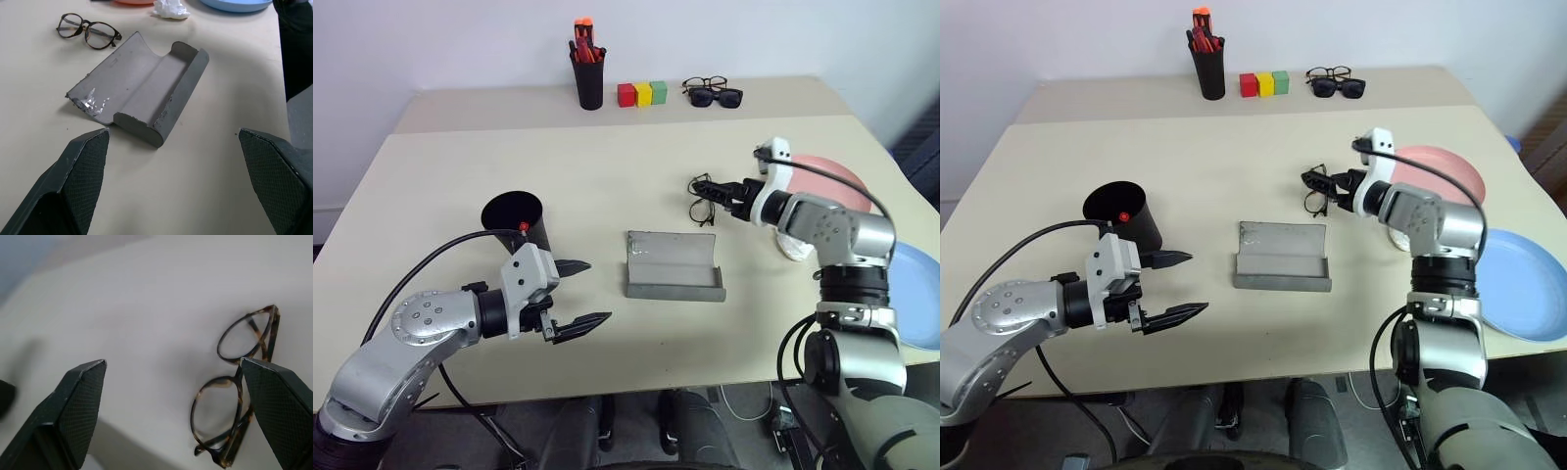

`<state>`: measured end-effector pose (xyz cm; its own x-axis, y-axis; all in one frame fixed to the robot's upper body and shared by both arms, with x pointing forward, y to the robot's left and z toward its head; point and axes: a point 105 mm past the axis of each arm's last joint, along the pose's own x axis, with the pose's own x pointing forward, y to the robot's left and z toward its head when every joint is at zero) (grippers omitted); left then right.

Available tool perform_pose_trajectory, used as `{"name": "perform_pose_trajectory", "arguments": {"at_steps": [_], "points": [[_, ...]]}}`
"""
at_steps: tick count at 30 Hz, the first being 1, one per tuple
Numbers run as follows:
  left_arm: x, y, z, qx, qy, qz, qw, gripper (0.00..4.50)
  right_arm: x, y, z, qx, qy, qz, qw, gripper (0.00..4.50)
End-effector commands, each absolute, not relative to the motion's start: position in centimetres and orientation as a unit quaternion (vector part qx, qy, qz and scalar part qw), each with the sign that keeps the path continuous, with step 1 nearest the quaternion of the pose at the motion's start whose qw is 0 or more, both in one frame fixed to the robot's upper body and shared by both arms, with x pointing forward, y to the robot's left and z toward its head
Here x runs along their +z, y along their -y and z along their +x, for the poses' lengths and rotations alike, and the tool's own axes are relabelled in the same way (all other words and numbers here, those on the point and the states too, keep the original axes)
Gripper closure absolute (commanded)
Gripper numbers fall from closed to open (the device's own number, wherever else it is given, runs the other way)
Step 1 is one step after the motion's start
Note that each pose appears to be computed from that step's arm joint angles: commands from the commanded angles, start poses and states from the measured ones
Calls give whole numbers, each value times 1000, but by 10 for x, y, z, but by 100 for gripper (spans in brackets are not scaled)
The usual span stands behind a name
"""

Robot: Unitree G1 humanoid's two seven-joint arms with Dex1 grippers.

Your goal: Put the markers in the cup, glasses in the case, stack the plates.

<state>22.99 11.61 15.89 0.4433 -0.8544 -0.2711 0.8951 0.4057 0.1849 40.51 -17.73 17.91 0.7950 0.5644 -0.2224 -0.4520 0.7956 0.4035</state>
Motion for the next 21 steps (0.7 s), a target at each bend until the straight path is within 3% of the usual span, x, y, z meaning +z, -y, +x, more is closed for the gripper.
{"name": "perform_pose_trajectory", "arguments": {"at_steps": [1,21], "points": [[165,-115,230,-526,-47,161,834,18,194,186,407,280,-168,191,926,3],[169,-126,216,-496,-57,171,850,18,166,184,437,294,-209,210,909,3]]}}
